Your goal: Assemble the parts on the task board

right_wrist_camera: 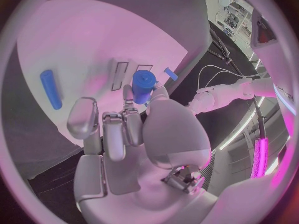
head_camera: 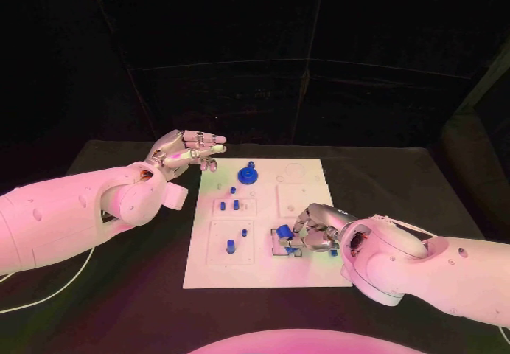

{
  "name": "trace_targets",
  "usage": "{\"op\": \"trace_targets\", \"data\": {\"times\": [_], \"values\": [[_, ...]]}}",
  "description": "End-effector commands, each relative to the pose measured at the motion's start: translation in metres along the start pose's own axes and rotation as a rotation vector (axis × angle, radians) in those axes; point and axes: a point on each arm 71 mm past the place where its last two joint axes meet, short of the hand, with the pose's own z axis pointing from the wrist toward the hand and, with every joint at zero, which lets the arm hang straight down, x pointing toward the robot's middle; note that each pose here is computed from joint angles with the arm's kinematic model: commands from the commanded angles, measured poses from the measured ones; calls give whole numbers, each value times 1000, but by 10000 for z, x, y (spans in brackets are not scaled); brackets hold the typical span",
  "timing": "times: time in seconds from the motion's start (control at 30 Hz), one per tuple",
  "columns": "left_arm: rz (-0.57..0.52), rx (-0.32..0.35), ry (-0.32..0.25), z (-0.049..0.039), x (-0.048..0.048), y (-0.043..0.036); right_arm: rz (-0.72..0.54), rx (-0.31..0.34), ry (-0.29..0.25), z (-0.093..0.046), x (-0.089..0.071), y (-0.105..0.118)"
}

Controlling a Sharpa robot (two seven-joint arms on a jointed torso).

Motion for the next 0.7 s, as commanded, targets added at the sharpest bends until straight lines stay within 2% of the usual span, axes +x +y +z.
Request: {"op": "trace_targets", "data": {"times": [0.03,0.7], "values": [[-6,7,9,2,14,-12,-11,23,31,11,24,3],[-8,5,11,1,18,-12,-23,26,18,109,45,56]]}}
